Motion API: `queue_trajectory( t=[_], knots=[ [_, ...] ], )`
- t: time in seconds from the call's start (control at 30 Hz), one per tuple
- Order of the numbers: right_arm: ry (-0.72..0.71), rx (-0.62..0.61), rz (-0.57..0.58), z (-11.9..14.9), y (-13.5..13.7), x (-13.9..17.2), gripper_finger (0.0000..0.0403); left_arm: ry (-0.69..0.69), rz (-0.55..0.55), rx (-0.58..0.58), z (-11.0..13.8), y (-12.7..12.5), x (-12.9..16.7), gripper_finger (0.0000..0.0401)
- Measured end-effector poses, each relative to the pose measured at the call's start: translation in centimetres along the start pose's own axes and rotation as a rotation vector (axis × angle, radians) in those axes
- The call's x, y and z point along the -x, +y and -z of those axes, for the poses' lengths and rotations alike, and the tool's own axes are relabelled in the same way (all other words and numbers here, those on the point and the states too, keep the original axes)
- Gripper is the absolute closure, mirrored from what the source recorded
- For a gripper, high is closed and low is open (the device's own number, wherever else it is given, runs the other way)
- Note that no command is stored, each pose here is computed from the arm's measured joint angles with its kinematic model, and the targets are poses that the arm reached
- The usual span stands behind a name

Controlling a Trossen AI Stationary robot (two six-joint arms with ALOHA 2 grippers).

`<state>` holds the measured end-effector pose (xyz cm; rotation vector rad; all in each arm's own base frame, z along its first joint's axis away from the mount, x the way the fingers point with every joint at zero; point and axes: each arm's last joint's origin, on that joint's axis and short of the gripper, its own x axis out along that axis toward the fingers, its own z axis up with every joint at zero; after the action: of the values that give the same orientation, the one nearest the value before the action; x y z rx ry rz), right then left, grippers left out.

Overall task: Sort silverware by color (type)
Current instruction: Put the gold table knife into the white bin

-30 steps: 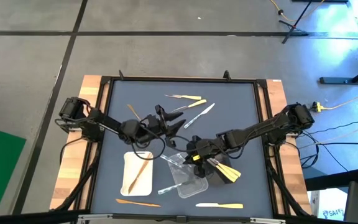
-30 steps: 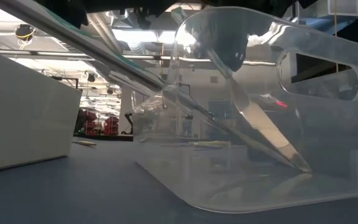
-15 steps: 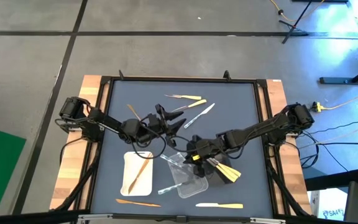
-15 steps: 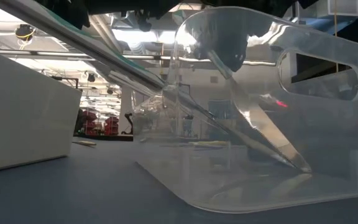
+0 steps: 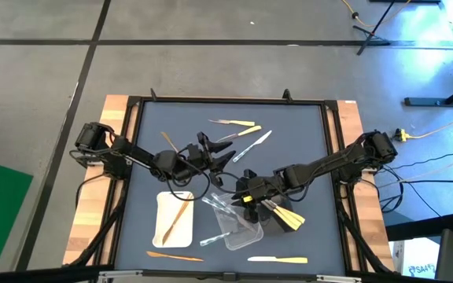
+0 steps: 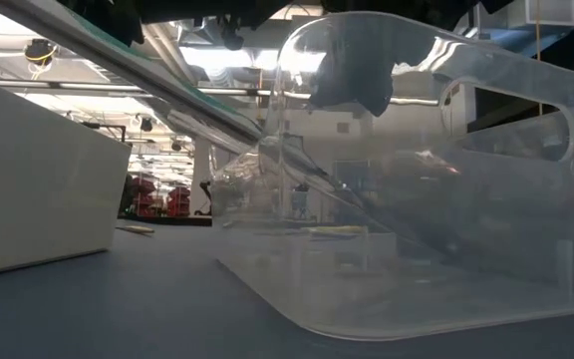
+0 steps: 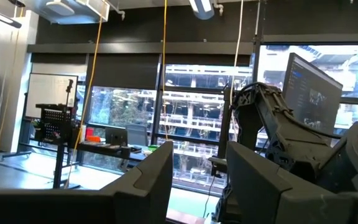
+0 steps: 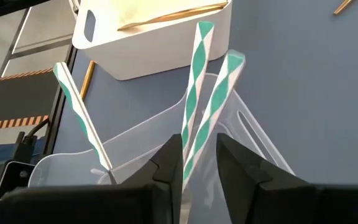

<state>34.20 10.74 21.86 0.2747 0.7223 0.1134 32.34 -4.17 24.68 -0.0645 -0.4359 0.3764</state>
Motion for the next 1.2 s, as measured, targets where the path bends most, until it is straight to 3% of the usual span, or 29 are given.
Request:
queue_trajectory(
  t=[0.33,0.83,1.2],
  knots=[
    [-0.001,0.0,0.0,0.0,0.0,0.0,0.0318,0.082,0.008,-0.047,0.9,-0.1,0.0,0.0258],
    [0.012,0.001,0.0,0.0,0.0,0.5,0.0317,0.095,0.004,-0.06,0.8,0.3,-0.1,0.0258],
    [0.006,0.057,0.0,-1.0,0.2,5.0,0.0317,0.336,0.035,-0.134,-3.6,4.1,-0.4,0.0258]
  ],
)
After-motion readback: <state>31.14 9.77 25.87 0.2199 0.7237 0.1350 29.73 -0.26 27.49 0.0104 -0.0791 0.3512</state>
